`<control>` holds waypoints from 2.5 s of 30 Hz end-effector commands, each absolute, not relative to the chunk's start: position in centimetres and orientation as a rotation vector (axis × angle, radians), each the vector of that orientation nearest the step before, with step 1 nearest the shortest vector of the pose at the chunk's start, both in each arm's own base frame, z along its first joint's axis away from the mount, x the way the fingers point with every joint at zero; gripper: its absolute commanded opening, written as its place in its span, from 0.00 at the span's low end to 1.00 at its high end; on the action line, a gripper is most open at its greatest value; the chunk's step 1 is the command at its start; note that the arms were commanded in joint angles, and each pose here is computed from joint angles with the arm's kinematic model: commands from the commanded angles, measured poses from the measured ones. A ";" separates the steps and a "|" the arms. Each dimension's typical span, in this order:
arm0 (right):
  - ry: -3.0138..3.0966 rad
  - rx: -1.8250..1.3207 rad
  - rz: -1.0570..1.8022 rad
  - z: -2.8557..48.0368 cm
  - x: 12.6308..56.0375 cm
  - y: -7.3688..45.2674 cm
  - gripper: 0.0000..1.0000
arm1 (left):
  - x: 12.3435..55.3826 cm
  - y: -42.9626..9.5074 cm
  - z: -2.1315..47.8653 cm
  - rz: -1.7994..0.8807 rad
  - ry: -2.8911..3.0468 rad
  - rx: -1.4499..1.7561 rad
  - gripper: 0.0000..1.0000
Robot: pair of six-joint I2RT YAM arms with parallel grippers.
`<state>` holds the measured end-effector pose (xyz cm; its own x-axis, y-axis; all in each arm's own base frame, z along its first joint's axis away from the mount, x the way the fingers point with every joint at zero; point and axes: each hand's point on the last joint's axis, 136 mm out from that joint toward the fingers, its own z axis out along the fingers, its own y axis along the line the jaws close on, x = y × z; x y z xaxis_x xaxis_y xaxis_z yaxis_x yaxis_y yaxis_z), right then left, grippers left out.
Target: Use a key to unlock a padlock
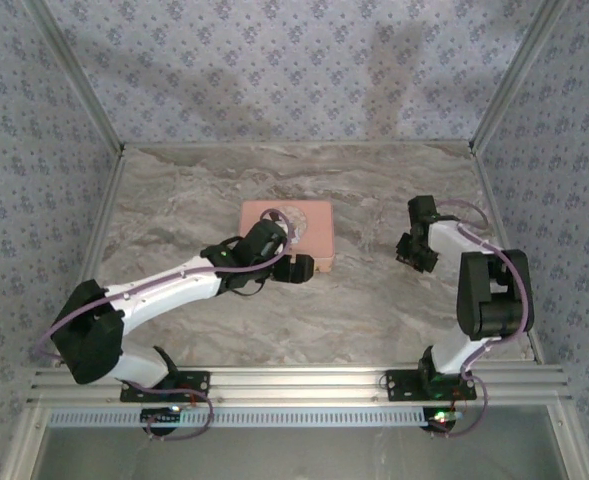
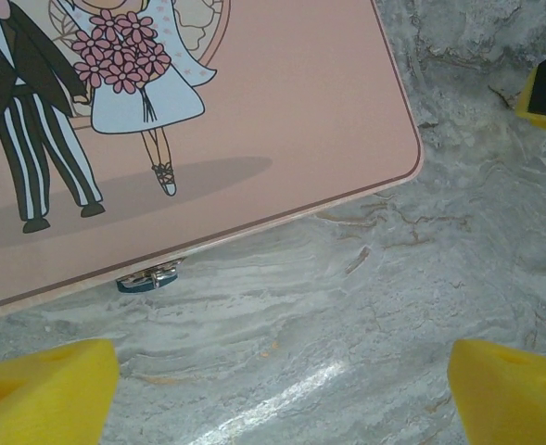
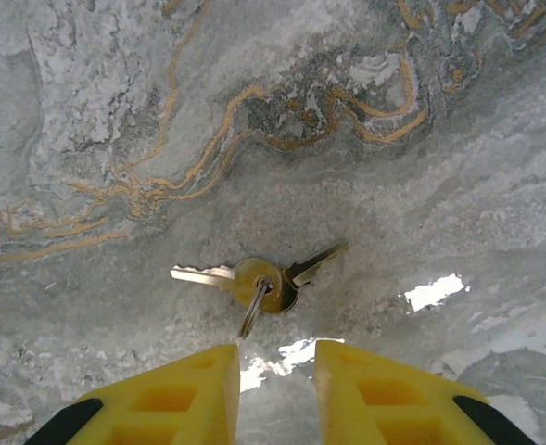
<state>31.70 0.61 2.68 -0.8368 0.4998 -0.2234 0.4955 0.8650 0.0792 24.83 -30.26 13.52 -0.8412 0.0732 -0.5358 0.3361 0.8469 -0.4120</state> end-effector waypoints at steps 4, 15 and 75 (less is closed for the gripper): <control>2.794 0.810 -0.013 2.2 32.3 -0.2 0.28 | 25.0 -30.4 14.1 -0.678 2.492 0.301 0.92; 2.761 0.810 0.008 3.2 32.9 -0.3 0.31 | 24.9 -30.5 13.8 -0.692 2.497 0.289 0.91; 2.307 0.338 0.896 27.7 32.0 10.0 0.00 | 28.4 -32.6 26.8 -1.058 2.160 0.338 0.82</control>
<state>33.90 7.78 25.01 -0.7293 0.4649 -0.5021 0.0728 0.7823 0.6186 28.18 -31.69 21.57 -0.7798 -0.0459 -0.6243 0.3953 0.7371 -0.5480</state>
